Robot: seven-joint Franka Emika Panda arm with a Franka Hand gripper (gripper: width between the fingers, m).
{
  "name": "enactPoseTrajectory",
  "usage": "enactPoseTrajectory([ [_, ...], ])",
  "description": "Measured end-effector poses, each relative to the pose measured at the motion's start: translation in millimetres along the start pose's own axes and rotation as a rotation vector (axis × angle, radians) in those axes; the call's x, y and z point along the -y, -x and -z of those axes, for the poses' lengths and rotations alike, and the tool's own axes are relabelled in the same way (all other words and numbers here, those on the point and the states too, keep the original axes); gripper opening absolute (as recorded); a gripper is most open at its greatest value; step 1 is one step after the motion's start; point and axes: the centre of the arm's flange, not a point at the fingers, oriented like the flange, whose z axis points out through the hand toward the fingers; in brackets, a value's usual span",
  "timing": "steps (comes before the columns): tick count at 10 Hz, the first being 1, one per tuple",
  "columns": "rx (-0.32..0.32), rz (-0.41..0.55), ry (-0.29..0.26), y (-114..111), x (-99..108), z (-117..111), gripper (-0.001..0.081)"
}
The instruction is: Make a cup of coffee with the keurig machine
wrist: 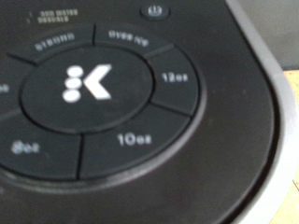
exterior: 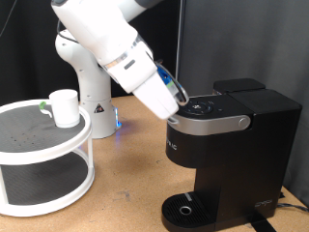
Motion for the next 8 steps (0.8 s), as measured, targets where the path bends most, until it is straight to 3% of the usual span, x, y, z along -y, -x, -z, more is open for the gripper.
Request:
enactPoseTrajectory([
  [8, -0.013, 0.005, 0.003, -0.2, -2.4, -0.9, 0.0],
])
